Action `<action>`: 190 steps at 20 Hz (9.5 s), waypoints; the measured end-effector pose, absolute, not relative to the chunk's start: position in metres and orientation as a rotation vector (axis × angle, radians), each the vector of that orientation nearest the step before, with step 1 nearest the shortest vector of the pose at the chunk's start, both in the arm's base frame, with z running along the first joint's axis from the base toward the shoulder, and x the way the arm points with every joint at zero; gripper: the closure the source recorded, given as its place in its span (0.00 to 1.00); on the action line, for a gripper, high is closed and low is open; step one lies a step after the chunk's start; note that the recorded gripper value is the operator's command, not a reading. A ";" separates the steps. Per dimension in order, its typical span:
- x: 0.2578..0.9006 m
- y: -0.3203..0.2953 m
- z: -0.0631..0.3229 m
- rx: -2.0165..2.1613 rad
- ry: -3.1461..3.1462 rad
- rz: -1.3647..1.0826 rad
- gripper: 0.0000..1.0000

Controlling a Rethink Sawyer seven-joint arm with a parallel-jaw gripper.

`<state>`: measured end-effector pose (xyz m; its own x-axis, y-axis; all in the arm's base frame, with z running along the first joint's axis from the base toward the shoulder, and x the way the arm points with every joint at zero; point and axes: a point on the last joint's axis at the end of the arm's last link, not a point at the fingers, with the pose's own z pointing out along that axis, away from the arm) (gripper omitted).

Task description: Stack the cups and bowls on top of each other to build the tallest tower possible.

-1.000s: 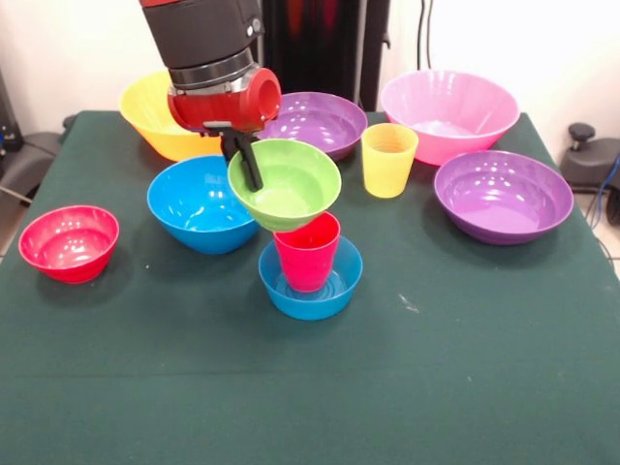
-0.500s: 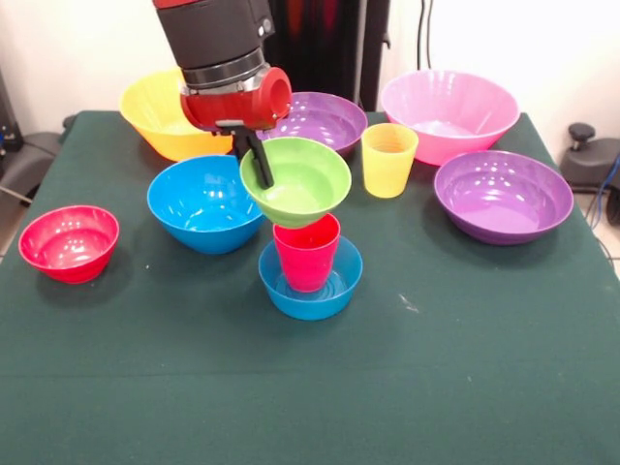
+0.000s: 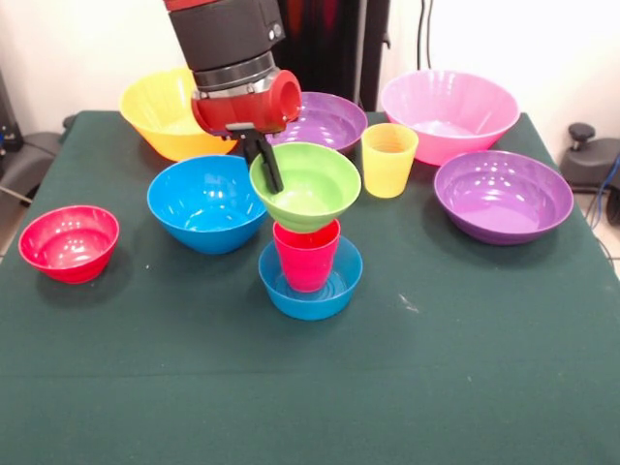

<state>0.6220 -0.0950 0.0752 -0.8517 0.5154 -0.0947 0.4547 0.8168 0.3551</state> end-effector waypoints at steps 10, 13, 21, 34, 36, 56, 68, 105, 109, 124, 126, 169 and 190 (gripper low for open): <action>0.620 -0.086 0.062 0.713 2.757 0.492 1.00; 0.618 -0.084 0.056 0.685 2.740 0.487 1.00; 0.613 -0.082 0.051 0.647 2.748 0.466 1.00; 0.598 -0.075 0.051 0.612 2.857 0.398 1.00; 0.597 -0.075 0.051 0.614 2.866 0.396 1.00; 0.587 -0.095 0.045 0.672 2.883 0.399 1.00; 0.586 -0.099 0.044 0.676 2.882 0.395 1.00; 0.602 -0.078 0.029 0.678 2.764 0.499 1.00; 0.601 -0.076 0.028 0.672 2.768 0.492 1.00; 0.599 -0.075 0.027 0.666 2.777 0.476 1.00; 0.598 -0.075 0.027 0.667 2.777 0.476 1.00; 0.597 -0.084 0.027 0.689 2.769 0.474 0.00; 0.597 -0.085 0.027 0.690 2.769 0.474 0.00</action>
<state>0.5971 -0.0848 0.0271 -0.8572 0.4898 -0.1592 0.4090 0.8352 0.3676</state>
